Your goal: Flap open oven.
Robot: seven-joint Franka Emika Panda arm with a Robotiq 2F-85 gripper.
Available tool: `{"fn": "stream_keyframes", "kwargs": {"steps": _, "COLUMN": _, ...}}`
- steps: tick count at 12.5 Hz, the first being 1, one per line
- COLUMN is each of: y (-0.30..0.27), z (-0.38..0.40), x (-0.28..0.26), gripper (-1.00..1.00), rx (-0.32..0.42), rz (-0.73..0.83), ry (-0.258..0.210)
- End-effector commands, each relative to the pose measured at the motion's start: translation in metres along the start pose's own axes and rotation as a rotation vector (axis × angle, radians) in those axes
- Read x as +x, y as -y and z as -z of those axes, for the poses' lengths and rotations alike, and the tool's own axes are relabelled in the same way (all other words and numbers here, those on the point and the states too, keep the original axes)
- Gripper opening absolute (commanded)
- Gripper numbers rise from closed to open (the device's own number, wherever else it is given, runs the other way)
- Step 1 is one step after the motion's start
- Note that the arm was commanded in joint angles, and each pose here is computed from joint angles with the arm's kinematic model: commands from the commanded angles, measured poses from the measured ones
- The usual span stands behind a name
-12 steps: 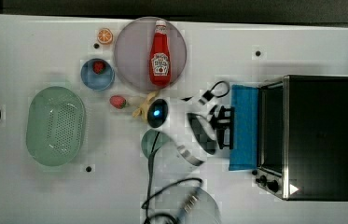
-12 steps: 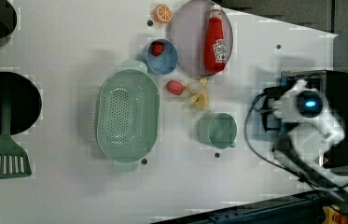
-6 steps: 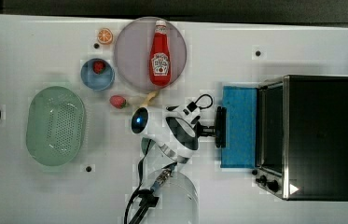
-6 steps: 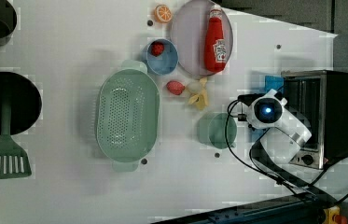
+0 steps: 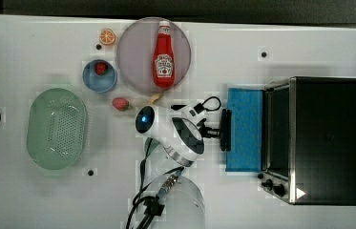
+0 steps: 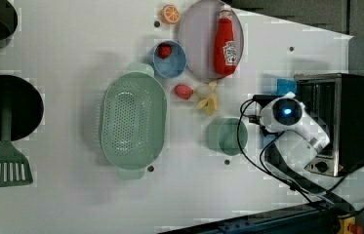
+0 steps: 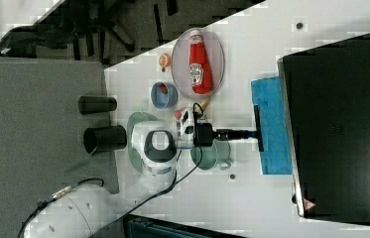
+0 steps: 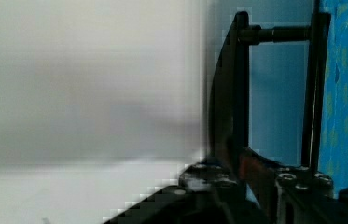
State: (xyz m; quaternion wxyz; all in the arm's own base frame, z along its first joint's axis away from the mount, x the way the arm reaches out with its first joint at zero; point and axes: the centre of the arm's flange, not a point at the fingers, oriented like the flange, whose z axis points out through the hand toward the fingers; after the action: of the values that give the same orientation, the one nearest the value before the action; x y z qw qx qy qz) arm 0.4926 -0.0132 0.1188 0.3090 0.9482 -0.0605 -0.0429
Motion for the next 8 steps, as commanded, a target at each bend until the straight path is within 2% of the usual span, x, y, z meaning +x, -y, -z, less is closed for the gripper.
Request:
{"fn": "stream_keyframes", "kwargs": {"steps": 1, "y": -0.050, "z": 0.097, "x": 0.037, "gripper": -0.65, "rx": 0.191, "rz": -0.307, "ry": -0.079}}
{"fn": "stream_keyframes", "kwargs": {"steps": 3, "y": -0.082, "z": 0.140, "x": 0.040, "gripper": -0.65, "rx": 0.316, "rz": -0.474, "ry": -0.034}}
{"fn": "stream_keyframes", "kwargs": {"steps": 8, "y": -0.158, "z": 0.229, "x": 0.020, "gripper": -0.65, "rx": 0.508, "rz": -0.698, "ry": 0.112}}
